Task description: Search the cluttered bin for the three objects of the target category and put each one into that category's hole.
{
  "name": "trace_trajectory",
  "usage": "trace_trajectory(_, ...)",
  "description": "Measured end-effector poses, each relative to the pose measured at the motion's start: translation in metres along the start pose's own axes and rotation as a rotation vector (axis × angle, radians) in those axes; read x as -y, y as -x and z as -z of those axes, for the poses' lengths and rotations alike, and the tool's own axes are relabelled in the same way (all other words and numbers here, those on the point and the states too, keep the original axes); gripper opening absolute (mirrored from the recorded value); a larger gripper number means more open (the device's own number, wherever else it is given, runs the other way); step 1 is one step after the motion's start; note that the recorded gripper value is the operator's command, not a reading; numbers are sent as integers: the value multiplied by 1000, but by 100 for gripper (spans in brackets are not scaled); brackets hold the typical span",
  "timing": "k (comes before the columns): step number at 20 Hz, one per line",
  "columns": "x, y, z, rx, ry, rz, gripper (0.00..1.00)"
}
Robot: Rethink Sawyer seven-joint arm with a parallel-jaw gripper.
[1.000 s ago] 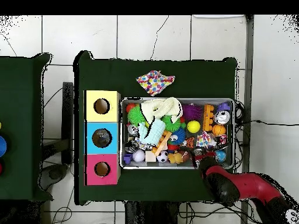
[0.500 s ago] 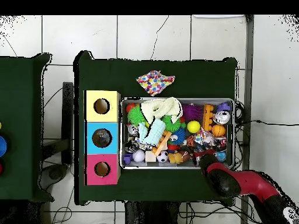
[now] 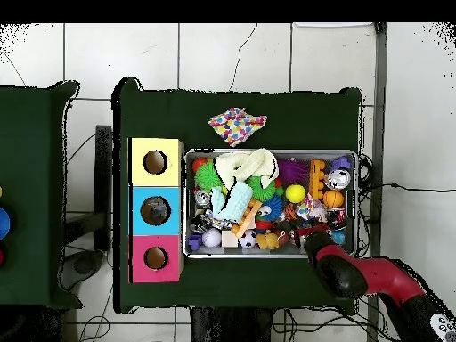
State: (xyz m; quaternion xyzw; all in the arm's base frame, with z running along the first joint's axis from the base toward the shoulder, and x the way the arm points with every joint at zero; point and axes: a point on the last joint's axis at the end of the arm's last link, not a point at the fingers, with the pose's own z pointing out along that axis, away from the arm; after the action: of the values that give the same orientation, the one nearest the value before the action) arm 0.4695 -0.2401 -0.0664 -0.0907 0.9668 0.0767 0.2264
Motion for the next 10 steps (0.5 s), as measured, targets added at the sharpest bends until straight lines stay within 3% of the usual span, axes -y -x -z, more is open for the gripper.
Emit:
trace_trajectory(7, 2, 1, -1, 3, -7, 15, 100)
trace_trajectory(10, 1, 2, -1, -1, -14, 42, 100)
